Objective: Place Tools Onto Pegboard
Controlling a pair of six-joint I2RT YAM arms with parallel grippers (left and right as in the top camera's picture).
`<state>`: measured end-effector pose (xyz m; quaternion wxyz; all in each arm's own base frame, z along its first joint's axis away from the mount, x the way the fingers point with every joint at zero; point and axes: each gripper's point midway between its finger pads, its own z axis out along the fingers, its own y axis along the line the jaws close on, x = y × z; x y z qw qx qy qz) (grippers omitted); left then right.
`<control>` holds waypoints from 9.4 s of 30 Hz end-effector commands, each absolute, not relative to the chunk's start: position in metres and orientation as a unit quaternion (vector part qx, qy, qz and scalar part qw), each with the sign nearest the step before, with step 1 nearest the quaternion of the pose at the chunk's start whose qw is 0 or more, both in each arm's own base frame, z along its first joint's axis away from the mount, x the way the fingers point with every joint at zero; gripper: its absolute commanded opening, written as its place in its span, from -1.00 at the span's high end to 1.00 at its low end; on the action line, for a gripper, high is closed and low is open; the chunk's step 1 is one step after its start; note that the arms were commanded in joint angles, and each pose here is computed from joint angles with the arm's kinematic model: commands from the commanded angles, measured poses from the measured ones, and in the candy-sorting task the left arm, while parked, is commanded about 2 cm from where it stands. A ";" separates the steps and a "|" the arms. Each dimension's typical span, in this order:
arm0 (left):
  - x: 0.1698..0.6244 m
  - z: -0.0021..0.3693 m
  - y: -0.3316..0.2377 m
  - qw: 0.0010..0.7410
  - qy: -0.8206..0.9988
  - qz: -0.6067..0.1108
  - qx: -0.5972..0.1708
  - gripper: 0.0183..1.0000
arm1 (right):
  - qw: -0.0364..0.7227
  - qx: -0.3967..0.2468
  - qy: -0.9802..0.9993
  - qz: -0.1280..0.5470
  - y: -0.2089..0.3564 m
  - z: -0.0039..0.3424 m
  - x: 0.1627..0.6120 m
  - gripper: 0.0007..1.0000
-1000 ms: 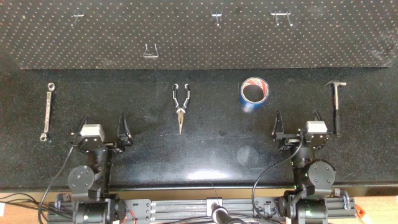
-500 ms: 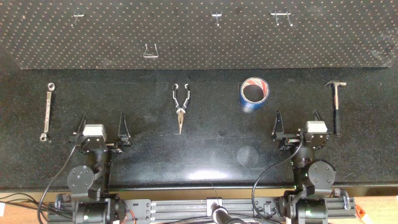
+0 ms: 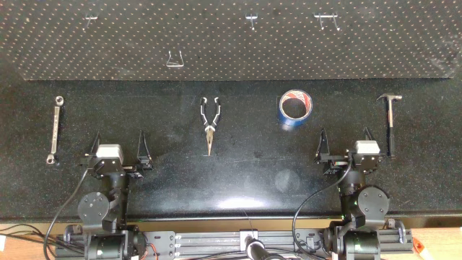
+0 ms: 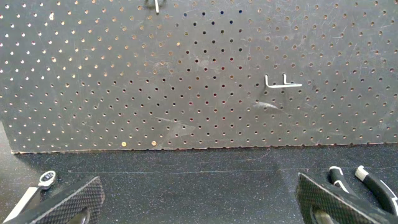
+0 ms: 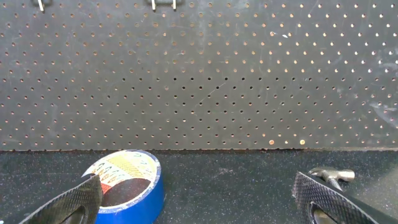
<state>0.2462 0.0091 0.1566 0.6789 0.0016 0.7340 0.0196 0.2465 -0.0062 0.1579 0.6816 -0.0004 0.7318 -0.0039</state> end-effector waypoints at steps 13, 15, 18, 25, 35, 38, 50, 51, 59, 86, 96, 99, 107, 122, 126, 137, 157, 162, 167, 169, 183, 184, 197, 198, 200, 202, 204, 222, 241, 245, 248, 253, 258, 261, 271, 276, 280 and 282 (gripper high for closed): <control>0.249 0.150 0.006 0.669 0.744 0.011 0.010 -0.99 | 0.683 -0.007 0.731 -0.005 -0.005 0.158 0.246 -1.00; 0.257 0.156 0.011 0.642 0.767 0.020 -0.001 -0.99 | 0.683 -0.007 0.731 -0.005 -0.005 0.158 0.246 -1.00; 0.279 0.210 0.013 0.618 0.786 0.020 -0.003 -0.99 | 0.683 -0.007 0.731 -0.005 -0.005 0.158 0.246 -1.00; 0.263 0.227 0.074 0.367 0.913 0.160 -0.078 -0.99 | 0.683 -0.007 0.731 -0.005 -0.005 0.158 0.246 -1.00; 0.157 0.171 0.184 0.166 0.965 0.134 -0.153 -0.98 | 0.683 -0.007 0.731 -0.005 -0.005 0.158 0.246 -1.00; 0.155 0.156 0.199 0.203 0.963 0.062 -0.169 -0.99 | 0.683 -0.007 0.731 -0.005 -0.005 0.158 0.246 -1.00; 0.224 0.111 0.242 0.286 0.956 0.011 -0.060 -0.99 | 0.683 -0.007 0.731 -0.005 -0.005 0.158 0.246 -1.00; 0.228 0.097 0.237 0.271 0.962 0.000 -0.030 -0.99 | 0.683 -0.007 0.731 -0.005 -0.005 0.158 0.246 -1.00; 0.264 0.047 0.243 0.246 0.969 0.005 0.026 -0.99 | 0.683 -0.007 0.731 -0.005 -0.005 0.158 0.246 -1.00; 0.291 0.011 0.244 0.237 0.971 -0.011 -0.037 -1.00 | 0.683 -0.007 0.731 -0.005 -0.005 0.158 0.246 -1.00; 0.291 0.008 0.243 0.234 0.971 -0.017 -0.047 -0.09 | 0.683 -0.007 0.731 -0.005 -0.005 0.158 0.246 -1.00; 0.291 0.008 0.243 0.234 0.970 -0.021 -0.068 0.13 | 0.683 -0.007 0.731 -0.005 -0.005 0.158 0.246 -1.00; 0.291 0.007 0.243 0.234 0.970 -0.022 -0.068 0.39 | 0.683 -0.007 0.731 -0.005 -0.005 0.158 0.246 -1.00; 0.287 0.005 0.238 0.224 0.971 -0.031 -0.070 0.73 | 0.683 -0.007 0.731 -0.005 -0.005 0.158 0.246 -1.00; 0.287 0.005 0.238 0.225 0.971 -0.031 -0.070 0.74 | 0.683 -0.007 0.731 -0.005 -0.005 0.158 0.246 -1.00; 0.287 0.005 0.238 0.223 0.972 -0.032 -0.071 0.75 | 0.683 -0.007 0.731 -0.005 -0.005 0.158 0.246 -1.00; 0.278 0.055 0.223 0.241 0.968 -0.027 -0.066 0.98 | 0.683 -0.007 0.731 -0.005 -0.005 0.158 0.246 -1.00; 0.278 0.142 0.220 0.325 0.941 0.041 -0.078 0.98 | 0.683 -0.007 0.731 -0.005 -0.005 0.158 0.246 -1.00; 0.276 0.211 0.174 0.400 0.913 0.051 -0.062 0.98 | 0.683 -0.007 0.731 -0.005 -0.005 0.158 0.246 -1.00; 0.279 0.227 0.157 0.425 0.900 0.022 -0.089 0.98 | 0.683 -0.007 0.731 -0.005 -0.005 0.158 0.246 -1.00; 0.322 0.208 0.073 0.567 0.821 0.058 0.039 0.98 | 0.683 -0.007 0.731 -0.005 -0.005 0.158 0.246 -1.00; 0.326 0.214 0.074 0.579 0.812 0.059 0.037 0.98 | 0.683 -0.007 0.731 -0.005 -0.005 0.158 0.246 -1.00; 0.357 0.235 0.080 0.606 0.793 0.044 0.036 0.99 | 0.683 -0.007 0.731 -0.005 -0.005 0.158 0.246 -1.00; 0.359 0.240 0.079 0.610 0.791 0.041 0.040 0.98 | 0.683 -0.007 0.731 -0.005 -0.005 0.158 0.246 -1.00; 0.364 0.252 0.070 0.619 0.782 0.036 0.054 0.98 | 0.683 -0.007 0.731 -0.005 -0.005 0.158 0.246 -1.00; 0.367 0.262 0.062 0.627 0.775 0.031 0.065 0.98 | 0.683 -0.007 0.731 -0.005 -0.005 0.158 0.246 -1.00; 0.367 0.260 0.061 0.626 0.778 0.022 0.055 0.99 | 0.683 -0.007 0.731 -0.005 -0.005 0.158 0.246 -1.00; 0.377 0.230 0.072 0.592 0.805 0.024 0.034 0.98 | 0.683 -0.007 0.731 -0.005 -0.005 0.158 0.246 -1.00; 0.374 0.231 0.080 0.567 0.823 0.030 0.005 0.99 | 0.683 -0.007 0.731 -0.005 -0.005 0.158 0.246 -1.00; 0.374 0.223 0.080 0.556 0.831 0.026 0.003 0.99 | 0.683 -0.007 0.731 -0.005 -0.005 0.158 0.246 -1.00; 0.375 0.219 0.080 0.552 0.834 0.024 0.002 0.98 | 0.683 -0.007 0.731 -0.005 -0.005 0.158 0.246 -1.00; 0.383 0.194 0.077 0.527 0.850 0.008 0.005 0.98 | 0.683 -0.007 0.731 -0.005 -0.005 0.158 0.246 -1.00; 0.391 0.169 0.076 0.501 0.865 0.000 0.003 0.50 | 0.683 -0.007 0.731 -0.005 -0.005 0.158 0.246 -1.00; 0.389 0.179 0.078 0.512 0.859 0.010 0.001 -0.31 | 0.683 -0.007 0.731 -0.005 -0.005 0.158 0.246 -1.00; 0.302 0.264 0.016 0.567 0.819 -0.059 0.065 -0.99 | 0.683 -0.007 0.731 -0.005 -0.005 0.158 0.246 -1.00; 0.245 0.256 0.013 0.541 0.840 -0.029 0.037 -0.99 | 0.683 -0.007 0.731 -0.005 -0.005 0.158 0.246 -1.00; 0.245 0.261 -0.005 0.548 0.831 -0.074 0.064 -0.99 | 0.683 -0.007 0.731 -0.005 -0.005 0.158 0.246 -1.00; 0.245 0.261 -0.001 0.547 0.832 -0.067 0.056 -0.99 | 0.683 -0.007 0.731 -0.005 -0.005 0.158 0.246 -1.00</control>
